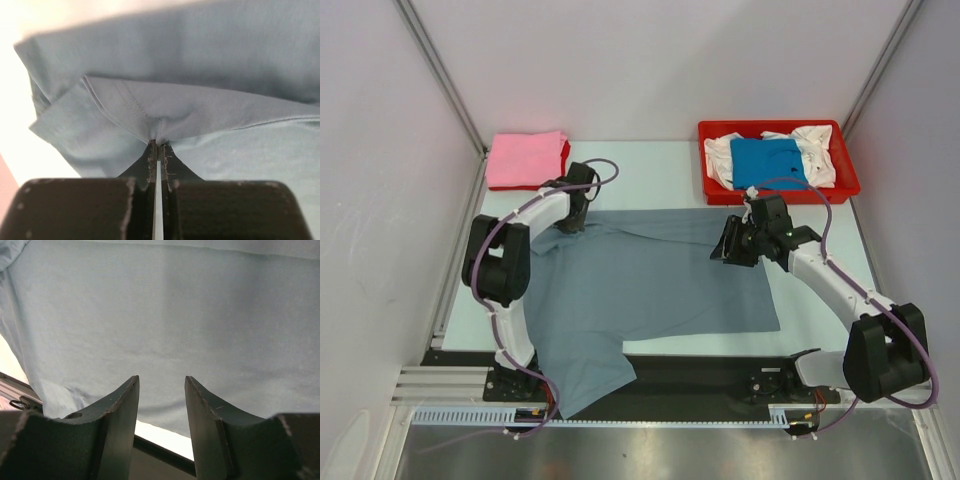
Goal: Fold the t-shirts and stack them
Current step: Fold the tshirt
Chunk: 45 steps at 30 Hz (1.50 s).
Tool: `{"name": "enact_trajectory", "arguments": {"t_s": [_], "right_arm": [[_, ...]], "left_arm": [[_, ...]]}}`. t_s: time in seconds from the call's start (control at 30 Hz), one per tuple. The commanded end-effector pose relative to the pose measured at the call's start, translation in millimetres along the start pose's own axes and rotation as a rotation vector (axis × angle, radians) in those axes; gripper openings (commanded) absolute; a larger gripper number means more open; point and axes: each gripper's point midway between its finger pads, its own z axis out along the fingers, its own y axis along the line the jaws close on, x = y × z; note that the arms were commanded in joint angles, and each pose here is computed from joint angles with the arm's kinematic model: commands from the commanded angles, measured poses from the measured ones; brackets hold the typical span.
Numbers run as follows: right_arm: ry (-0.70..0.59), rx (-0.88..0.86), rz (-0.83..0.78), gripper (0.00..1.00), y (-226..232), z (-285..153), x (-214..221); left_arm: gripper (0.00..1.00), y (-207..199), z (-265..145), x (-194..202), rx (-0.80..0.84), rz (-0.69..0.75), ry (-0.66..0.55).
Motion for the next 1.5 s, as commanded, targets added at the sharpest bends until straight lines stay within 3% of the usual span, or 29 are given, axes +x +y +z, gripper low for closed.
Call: {"name": "enact_trajectory", "arguments": {"t_s": [0.0, 0.23, 0.6, 0.63, 0.73, 0.77, 0.93, 1.03, 1.1, 1.27, 1.4, 1.47], "right_arm": [[-0.012, -0.016, 0.002, 0.47, 3, 3, -6], [0.006, -0.036, 0.019, 0.47, 6, 14, -8], [0.040, -0.039, 0.020, 0.47, 6, 28, -1], [0.044, -0.035, 0.024, 0.47, 4, 28, 0], [0.049, -0.035, 0.028, 0.47, 4, 30, 2], [0.053, -0.035, 0.027, 0.47, 4, 30, 2], [0.058, -0.038, 0.022, 0.47, 6, 36, -3], [0.060, -0.022, 0.015, 0.47, 6, 40, -14], [0.050, -0.030, 0.012, 0.47, 10, 39, -22], [0.053, -0.097, -0.007, 0.47, 26, 41, -25], [0.025, -0.363, 0.010, 0.48, 95, 66, -32], [0.110, -0.472, 0.123, 0.49, 122, 89, -21]], "left_arm": [[0.00, 0, -32, 3, 0.043, -0.052, 0.017], [0.01, -22, -70, 46, 0.168, -0.085, 0.073], [0.11, -75, -105, 103, 0.386, -0.165, 0.185], [0.20, -76, -108, 105, 0.388, -0.170, 0.185], [0.32, -59, -122, 104, 0.339, -0.182, 0.152], [0.45, -50, -132, 101, 0.330, -0.197, 0.140], [0.54, -36, -164, 62, 0.401, -0.281, -0.005], [0.70, 2, -141, 53, 0.326, -0.381, -0.031], [0.68, 24, -110, 63, 0.331, -0.489, 0.004], [0.60, 61, -79, 85, 0.331, -0.694, -0.012], [0.58, 83, -68, 87, 0.394, -0.924, -0.101], [0.58, 78, -67, 95, 0.442, -0.988, -0.096]]}}
